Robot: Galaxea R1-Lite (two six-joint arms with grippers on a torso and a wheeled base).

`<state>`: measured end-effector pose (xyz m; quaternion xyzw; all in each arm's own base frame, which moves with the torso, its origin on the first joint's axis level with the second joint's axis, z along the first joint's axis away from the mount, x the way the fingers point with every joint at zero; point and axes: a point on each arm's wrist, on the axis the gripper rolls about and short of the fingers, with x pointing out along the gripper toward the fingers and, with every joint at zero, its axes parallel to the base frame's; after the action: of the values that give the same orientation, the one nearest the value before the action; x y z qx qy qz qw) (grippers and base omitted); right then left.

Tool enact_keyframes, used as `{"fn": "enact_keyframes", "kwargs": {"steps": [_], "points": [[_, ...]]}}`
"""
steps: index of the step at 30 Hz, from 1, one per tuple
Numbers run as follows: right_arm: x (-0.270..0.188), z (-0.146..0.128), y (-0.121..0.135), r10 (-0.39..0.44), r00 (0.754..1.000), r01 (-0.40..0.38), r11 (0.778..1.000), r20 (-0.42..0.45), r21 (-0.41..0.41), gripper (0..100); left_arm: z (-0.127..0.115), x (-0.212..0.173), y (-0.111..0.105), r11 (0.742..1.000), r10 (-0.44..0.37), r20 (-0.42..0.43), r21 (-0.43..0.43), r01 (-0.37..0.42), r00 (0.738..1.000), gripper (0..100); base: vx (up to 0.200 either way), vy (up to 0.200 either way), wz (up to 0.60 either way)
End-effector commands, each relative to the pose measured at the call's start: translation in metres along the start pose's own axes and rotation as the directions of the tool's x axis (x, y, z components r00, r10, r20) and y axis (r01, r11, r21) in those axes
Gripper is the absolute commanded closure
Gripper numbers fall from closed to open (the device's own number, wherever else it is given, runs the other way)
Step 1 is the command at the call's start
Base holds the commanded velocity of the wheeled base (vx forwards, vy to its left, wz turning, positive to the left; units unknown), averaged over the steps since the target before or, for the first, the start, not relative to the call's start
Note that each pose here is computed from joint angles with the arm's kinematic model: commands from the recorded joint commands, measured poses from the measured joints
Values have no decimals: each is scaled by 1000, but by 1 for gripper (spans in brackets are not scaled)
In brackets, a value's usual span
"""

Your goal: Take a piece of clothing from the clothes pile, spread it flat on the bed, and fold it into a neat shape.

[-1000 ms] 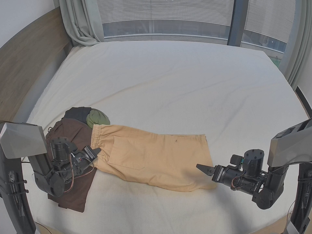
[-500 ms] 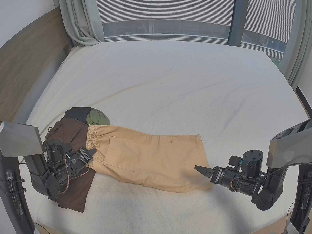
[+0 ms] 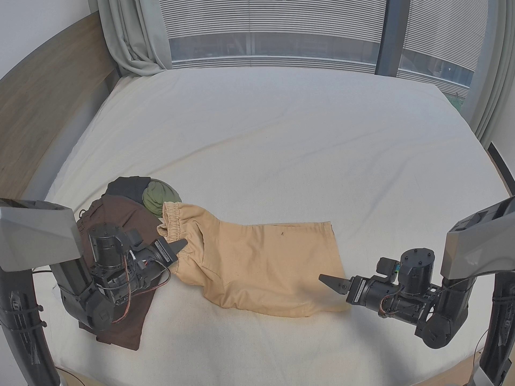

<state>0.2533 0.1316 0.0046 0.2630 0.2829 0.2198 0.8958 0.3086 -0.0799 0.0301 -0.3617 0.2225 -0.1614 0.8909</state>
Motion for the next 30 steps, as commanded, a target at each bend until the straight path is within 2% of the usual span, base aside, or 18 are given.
{"fn": "enact_keyframes", "kwargs": {"steps": [1, 19, 30], "points": [[0, 0, 1, 4, 1000, -4, 1000, 1, -1, 0, -6, 4, -15, 999, -47, -17, 18, 47, 999, 100, 0, 0, 0], [-1, 2, 2, 6, 1000, -6, 1000, 11, -1, 0, -15, 15, -36, 993, -111, -35, 25, 112, 993, 100, 0, 0, 0], [-3, 7, 3, 10, 1000, -10, 1000, 29, -3, 0, -29, 26, -60, 984, -174, -77, 22, 176, 982, 100, 0, 0, 0]]}}
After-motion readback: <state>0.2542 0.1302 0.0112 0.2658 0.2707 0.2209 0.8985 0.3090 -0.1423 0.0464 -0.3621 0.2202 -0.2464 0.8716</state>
